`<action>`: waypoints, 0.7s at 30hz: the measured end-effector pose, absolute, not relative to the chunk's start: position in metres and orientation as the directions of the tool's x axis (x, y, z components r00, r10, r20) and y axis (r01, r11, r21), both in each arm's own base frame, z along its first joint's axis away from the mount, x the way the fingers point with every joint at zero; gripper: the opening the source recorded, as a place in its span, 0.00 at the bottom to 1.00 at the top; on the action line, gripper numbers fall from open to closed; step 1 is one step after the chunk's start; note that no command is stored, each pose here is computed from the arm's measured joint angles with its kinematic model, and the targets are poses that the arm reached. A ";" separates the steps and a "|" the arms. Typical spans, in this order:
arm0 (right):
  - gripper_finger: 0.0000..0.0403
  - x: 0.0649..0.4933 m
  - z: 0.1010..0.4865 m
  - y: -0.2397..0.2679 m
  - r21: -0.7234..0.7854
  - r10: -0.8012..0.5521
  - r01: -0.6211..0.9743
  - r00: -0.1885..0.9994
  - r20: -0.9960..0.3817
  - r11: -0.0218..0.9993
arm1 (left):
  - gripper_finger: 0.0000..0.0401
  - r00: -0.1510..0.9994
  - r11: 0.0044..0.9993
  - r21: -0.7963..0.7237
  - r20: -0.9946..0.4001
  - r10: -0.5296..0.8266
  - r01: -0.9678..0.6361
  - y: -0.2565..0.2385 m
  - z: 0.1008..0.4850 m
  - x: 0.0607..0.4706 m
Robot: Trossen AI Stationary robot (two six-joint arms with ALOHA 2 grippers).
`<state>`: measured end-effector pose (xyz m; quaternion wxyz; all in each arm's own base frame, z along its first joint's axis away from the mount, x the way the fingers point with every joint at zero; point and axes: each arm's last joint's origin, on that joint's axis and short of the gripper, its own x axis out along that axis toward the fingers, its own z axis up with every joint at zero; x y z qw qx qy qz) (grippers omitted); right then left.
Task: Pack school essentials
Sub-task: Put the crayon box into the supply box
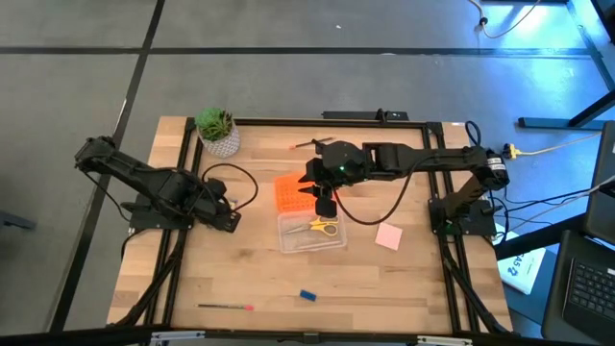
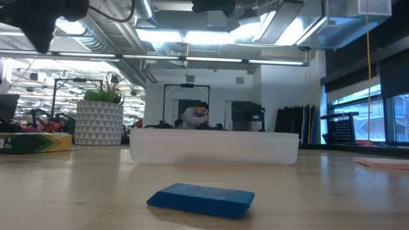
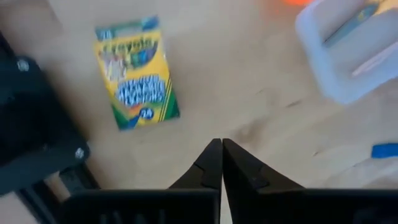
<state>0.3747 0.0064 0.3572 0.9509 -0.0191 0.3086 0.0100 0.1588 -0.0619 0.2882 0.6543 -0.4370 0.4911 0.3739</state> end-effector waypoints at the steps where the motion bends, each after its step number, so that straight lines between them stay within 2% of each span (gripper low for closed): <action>1: 0.29 0.375 0.357 0.006 -0.030 0.007 -0.030 0.809 -0.587 0.999 | 0.00 0.228 0.338 -0.199 -0.972 0.048 -0.920 -0.062 0.286 0.159; 6: 0.29 0.375 0.357 0.006 -0.029 0.007 -0.030 0.809 -0.587 0.999 | 0.02 0.206 0.333 -0.183 -0.978 0.034 -0.925 -0.063 0.279 0.158; 9: 0.29 0.375 0.357 0.006 -0.030 0.007 -0.031 0.809 -0.587 0.999 | 0.08 0.192 0.334 -0.167 -0.981 0.041 -0.928 -0.062 0.275 0.157; 13: 0.29 0.375 0.357 0.006 -0.029 0.007 -0.030 0.810 -0.587 0.999 | 0.24 0.168 0.265 -0.147 -0.984 0.059 -0.953 -0.061 0.267 0.155; 17: 0.29 0.375 0.357 0.006 -0.028 0.007 -0.030 0.810 -0.587 0.999 | 0.43 0.166 0.301 -0.134 -0.983 0.084 -0.944 -0.060 0.255 0.155; 21: 0.29 0.375 0.357 0.006 -0.029 0.007 -0.030 0.810 -0.587 0.999 | 0.60 0.140 0.283 -0.107 -0.985 0.099 -0.953 -0.056 0.243 0.154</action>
